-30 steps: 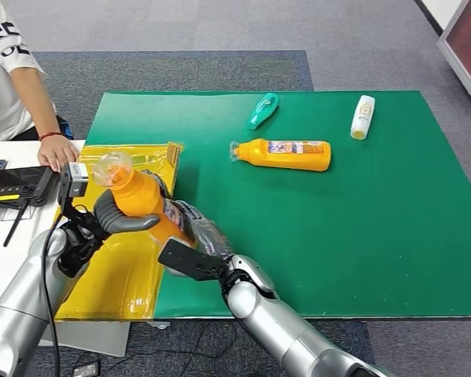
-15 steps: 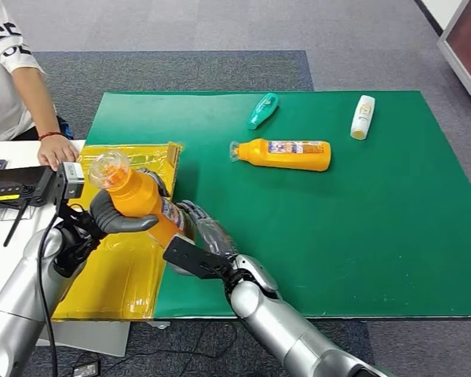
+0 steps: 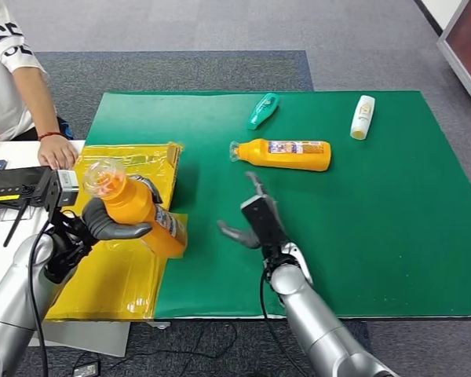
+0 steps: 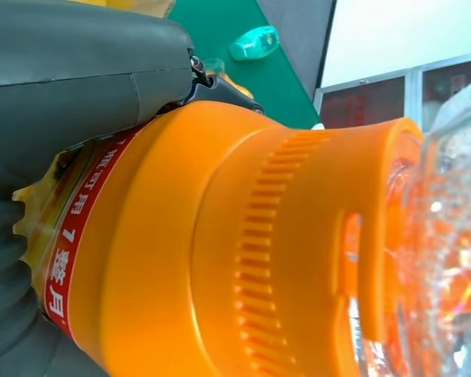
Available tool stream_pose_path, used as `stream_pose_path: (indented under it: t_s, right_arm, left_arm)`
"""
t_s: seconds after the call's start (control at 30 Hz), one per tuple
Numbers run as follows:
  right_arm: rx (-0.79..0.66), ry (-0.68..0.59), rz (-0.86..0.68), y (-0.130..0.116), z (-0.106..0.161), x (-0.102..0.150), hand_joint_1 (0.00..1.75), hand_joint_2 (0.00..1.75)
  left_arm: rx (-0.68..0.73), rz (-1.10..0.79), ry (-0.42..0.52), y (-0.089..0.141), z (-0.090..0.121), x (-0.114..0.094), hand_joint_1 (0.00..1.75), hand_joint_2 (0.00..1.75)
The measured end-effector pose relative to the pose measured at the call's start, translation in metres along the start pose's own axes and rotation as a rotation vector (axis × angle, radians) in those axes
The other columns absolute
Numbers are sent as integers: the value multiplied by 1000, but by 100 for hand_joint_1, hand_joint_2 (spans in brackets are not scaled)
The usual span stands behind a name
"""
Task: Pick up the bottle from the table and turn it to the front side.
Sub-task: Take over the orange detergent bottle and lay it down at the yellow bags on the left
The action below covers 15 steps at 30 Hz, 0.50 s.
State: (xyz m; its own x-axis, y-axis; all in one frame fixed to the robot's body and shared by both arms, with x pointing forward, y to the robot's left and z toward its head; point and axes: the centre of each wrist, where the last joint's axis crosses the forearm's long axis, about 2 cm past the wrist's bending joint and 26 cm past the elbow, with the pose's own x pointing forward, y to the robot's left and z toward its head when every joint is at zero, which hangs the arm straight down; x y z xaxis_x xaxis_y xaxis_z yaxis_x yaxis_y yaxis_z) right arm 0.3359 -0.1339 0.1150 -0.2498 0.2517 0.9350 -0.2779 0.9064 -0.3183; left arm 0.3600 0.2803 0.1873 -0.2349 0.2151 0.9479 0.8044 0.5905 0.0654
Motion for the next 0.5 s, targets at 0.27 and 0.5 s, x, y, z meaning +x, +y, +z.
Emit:
stream_pose_path:
  t_s: [0.27,0.5]
  right_arm:
    - [-131,-38,-210,-46,10,-5,0,175]
    - [-186,-58,-227,-65,17,-5,0,175]
  left_arm:
    - [21,-40,46,4,11,-1,175,175]
    - [17,-178,166,14,18,3,175,175]
